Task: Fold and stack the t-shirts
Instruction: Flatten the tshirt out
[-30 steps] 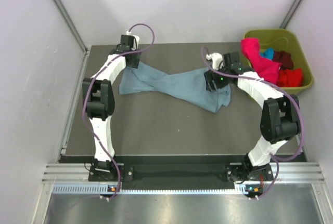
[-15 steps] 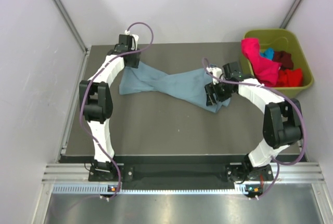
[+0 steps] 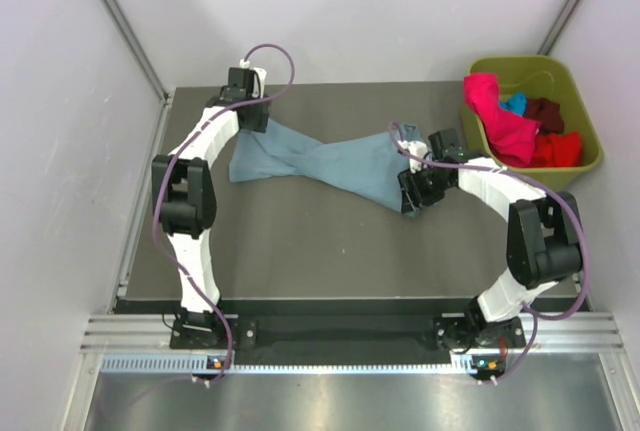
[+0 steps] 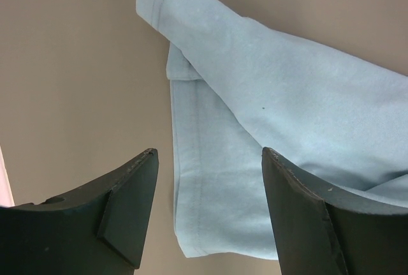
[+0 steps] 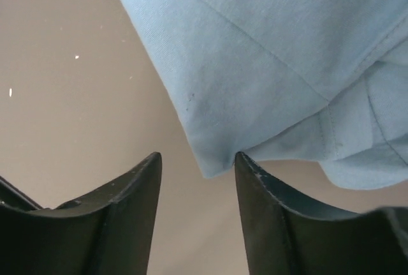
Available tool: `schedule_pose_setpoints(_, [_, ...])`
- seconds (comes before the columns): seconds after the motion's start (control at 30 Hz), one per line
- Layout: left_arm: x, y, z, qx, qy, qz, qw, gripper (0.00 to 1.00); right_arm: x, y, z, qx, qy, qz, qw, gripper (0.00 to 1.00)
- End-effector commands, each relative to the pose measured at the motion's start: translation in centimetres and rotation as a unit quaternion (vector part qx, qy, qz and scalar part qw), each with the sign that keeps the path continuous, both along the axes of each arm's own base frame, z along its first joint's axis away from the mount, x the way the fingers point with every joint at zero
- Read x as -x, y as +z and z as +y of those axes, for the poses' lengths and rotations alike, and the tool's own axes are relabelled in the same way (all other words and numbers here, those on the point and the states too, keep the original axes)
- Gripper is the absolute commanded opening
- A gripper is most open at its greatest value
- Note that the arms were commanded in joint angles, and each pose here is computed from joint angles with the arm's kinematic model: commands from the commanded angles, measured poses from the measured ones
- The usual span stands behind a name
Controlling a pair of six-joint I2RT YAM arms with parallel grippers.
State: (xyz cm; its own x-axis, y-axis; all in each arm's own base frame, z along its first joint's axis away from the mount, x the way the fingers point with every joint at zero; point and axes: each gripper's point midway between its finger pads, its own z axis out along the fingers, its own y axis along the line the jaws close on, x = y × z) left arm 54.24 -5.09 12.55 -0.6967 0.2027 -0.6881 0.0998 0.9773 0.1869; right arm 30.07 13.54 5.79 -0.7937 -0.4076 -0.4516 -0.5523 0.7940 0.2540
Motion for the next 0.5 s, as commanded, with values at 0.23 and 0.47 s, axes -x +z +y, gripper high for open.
schedule_pose_setpoints(0.23, [0.9, 3.2, 0.2, 0.014, 0.009, -0.03, 0.999, 0.71, -3.1, 1.3, 0.9, 0.0, 0.016, -0.043, 0.999, 0.01])
schedule_pose_setpoints(0.47, [2.6, 4.1, 0.7, 0.01, 0.016, -0.036, 0.999, 0.71, -5.5, 8.5, 0.1, 0.018, 0.008, -0.14, 0.99, 0.0])
